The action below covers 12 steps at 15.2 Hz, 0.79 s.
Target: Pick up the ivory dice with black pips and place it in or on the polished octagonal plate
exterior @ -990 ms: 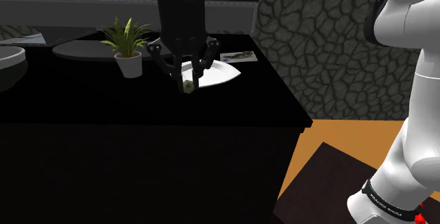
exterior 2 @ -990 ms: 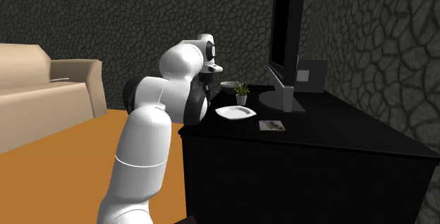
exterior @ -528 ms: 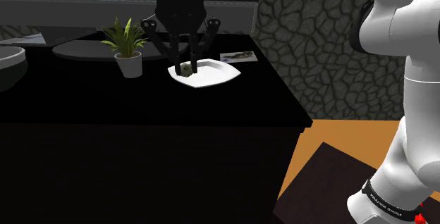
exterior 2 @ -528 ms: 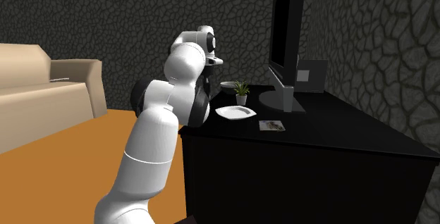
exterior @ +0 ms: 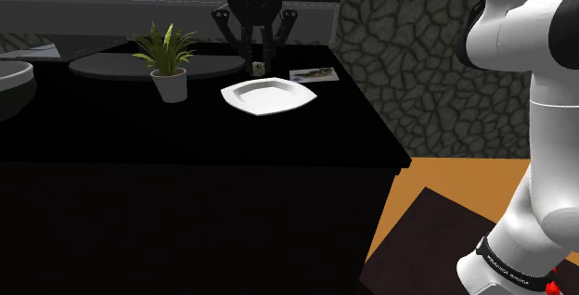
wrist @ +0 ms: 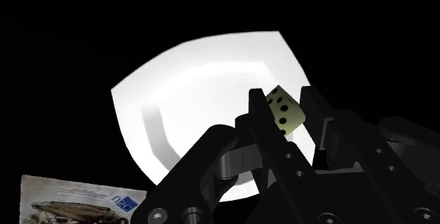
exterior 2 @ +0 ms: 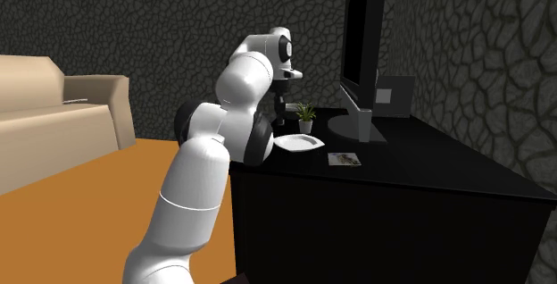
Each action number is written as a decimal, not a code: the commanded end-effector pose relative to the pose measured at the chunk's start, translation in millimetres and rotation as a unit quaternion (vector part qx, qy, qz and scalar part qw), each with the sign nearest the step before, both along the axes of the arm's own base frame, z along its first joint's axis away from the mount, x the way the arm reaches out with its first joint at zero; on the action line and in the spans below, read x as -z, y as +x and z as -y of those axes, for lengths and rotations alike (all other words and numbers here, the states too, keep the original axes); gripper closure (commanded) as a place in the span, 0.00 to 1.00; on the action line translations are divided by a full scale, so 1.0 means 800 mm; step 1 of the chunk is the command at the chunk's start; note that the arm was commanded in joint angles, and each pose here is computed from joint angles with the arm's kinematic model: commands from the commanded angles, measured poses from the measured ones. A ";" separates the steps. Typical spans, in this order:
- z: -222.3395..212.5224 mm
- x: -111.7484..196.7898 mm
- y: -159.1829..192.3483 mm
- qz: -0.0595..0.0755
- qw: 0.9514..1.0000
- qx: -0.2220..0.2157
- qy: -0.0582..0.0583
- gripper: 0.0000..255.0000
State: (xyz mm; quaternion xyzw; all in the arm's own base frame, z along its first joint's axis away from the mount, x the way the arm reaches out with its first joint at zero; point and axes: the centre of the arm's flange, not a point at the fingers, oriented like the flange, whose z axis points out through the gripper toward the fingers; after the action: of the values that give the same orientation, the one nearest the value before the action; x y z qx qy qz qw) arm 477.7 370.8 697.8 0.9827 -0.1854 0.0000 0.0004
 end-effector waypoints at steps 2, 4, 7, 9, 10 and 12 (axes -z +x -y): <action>0.038 -0.002 0.030 0.000 1.000 -0.001 0.000 1.00; 0.063 -0.004 0.051 0.000 1.000 -0.001 0.000 1.00; 0.071 0.009 0.057 0.000 1.000 -0.001 0.000 1.00; 0.071 0.022 0.057 0.000 1.000 -0.001 0.000 1.00; 0.071 0.029 0.057 0.000 1.000 -0.001 0.000 1.00; 0.071 0.042 0.057 0.000 1.000 -0.001 0.000 1.00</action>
State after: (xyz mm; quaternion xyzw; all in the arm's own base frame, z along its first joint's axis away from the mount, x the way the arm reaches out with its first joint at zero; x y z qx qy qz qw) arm 523.3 314.5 670.0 0.9828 -0.1845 0.0000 0.0005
